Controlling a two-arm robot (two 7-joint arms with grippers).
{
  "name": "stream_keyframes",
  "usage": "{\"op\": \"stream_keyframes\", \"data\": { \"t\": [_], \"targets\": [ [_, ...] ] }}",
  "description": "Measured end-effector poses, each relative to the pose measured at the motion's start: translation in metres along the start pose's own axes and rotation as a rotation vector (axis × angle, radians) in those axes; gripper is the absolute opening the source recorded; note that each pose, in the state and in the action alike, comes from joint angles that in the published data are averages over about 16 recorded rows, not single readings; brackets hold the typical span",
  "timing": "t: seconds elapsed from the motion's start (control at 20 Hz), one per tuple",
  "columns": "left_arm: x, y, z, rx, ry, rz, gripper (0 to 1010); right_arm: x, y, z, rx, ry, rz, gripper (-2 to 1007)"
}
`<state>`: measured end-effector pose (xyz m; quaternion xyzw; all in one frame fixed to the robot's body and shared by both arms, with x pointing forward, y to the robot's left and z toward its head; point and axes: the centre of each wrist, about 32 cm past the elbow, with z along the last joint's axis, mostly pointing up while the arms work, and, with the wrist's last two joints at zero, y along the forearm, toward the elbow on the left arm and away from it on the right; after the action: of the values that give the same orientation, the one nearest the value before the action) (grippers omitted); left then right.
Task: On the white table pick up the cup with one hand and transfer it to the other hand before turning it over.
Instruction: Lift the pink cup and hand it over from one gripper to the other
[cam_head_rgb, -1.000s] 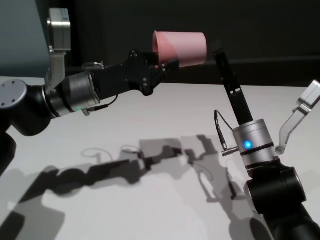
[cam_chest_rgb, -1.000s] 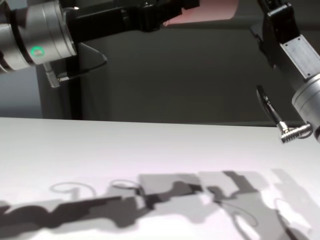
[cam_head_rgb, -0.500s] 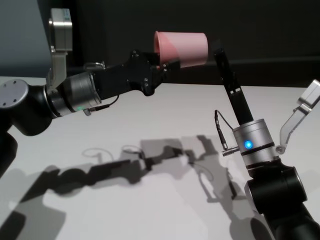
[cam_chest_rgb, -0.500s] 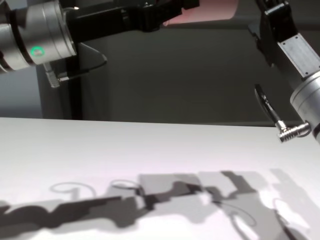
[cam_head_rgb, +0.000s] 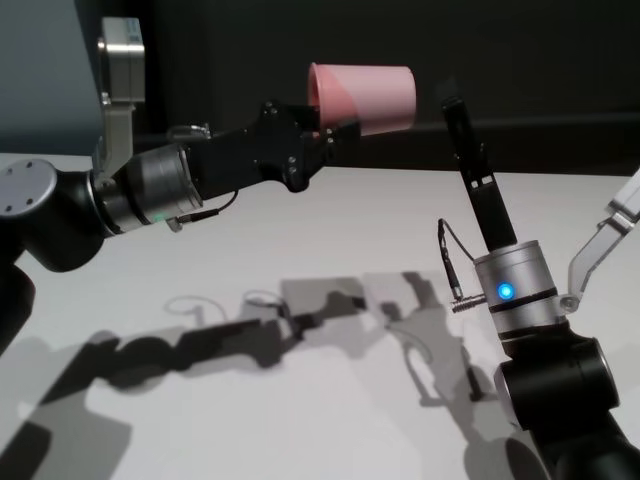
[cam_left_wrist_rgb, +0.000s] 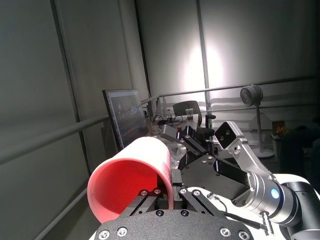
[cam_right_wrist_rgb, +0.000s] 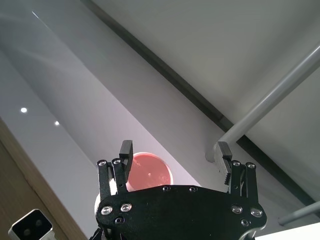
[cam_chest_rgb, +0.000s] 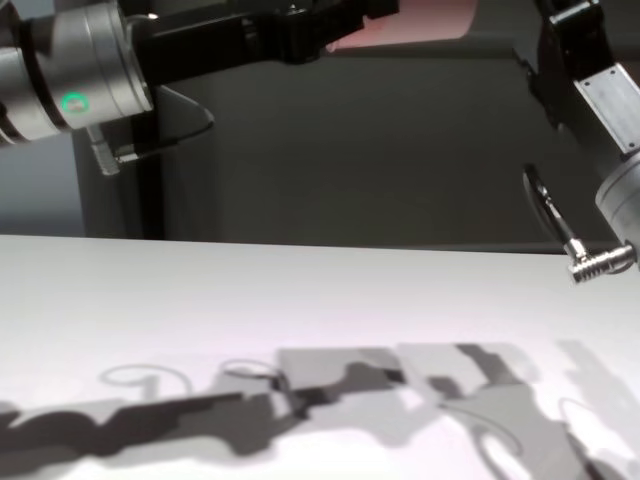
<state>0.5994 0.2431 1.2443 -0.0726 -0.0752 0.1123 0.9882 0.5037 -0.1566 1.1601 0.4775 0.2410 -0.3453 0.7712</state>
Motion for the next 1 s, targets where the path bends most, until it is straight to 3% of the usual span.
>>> {"op": "stream_keyframes", "data": {
  "t": [0.45, 1.0],
  "targets": [
    [0.0, 0.0, 0.0, 0.0, 0.0, 0.0, 48, 0.002, -0.0018, -0.0019, 0.024, 0.046, 0.024, 1002],
    [0.0, 0.0, 0.0, 0.0, 0.0, 0.0, 48, 0.0031, 0.0038, -0.0129, 0.016, 0.117, 0.043, 1002]
  ]
}}
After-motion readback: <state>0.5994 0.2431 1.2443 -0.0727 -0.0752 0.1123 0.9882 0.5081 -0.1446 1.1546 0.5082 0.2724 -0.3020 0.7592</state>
